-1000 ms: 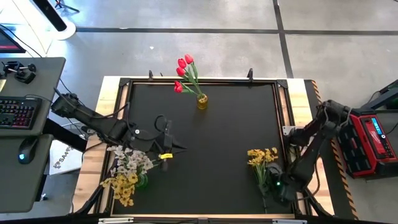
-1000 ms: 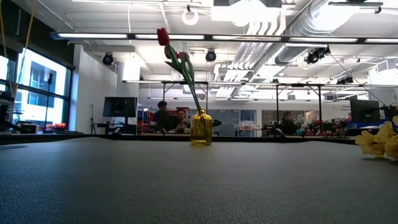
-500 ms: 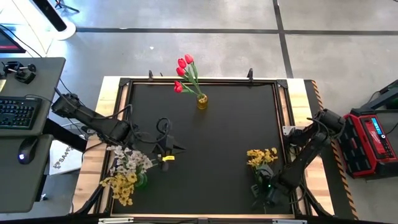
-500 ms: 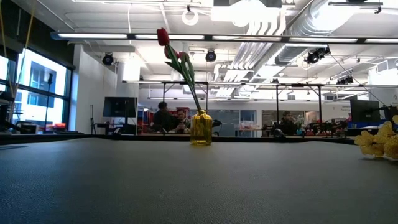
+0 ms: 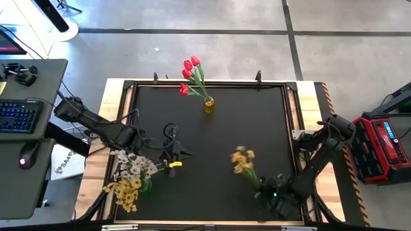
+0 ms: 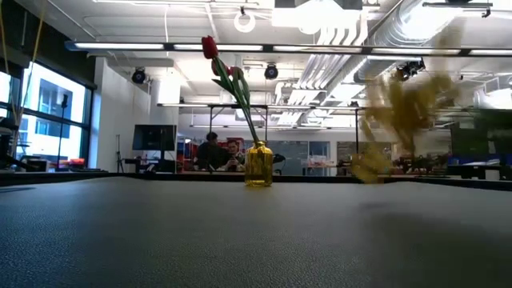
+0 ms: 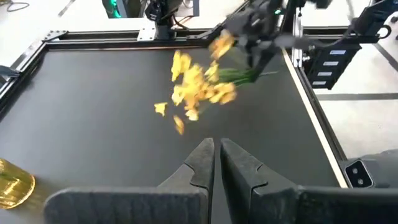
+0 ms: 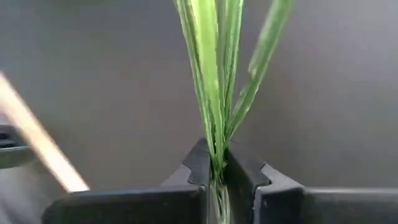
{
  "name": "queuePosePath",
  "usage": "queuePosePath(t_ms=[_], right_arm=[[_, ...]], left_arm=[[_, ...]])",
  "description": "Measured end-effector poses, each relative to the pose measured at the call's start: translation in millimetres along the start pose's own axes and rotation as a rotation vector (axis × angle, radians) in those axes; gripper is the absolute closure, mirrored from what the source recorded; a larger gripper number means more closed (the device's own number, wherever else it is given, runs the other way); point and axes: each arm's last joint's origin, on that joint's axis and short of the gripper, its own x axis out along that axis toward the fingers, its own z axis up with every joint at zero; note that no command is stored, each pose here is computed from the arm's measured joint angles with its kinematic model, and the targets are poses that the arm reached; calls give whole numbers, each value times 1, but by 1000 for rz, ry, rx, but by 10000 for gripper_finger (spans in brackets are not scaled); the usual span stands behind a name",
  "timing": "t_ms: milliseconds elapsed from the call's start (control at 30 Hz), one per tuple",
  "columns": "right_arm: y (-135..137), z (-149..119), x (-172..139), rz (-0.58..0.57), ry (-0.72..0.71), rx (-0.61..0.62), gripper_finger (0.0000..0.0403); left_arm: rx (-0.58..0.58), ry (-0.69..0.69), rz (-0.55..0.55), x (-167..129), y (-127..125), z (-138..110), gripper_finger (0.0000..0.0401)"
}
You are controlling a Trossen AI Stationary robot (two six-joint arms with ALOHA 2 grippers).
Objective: Sort flowers into vase by color
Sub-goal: Put the yellow flowers into the green vase
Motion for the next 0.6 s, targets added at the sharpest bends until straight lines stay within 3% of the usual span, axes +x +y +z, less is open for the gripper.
queuePosePath(t_ms=[200, 367, 600], right_arm=[[49, 10, -24, 289, -373, -289, 398], [86, 16, -42, 486, -549, -562, 400], [114, 37, -66, 636, -827, -830, 400]], left_arm=[[38, -25, 3, 7, -6, 0, 387], [160, -119, -53, 23, -25, 4, 387], [317, -249, -184, 52, -44, 7, 385]])
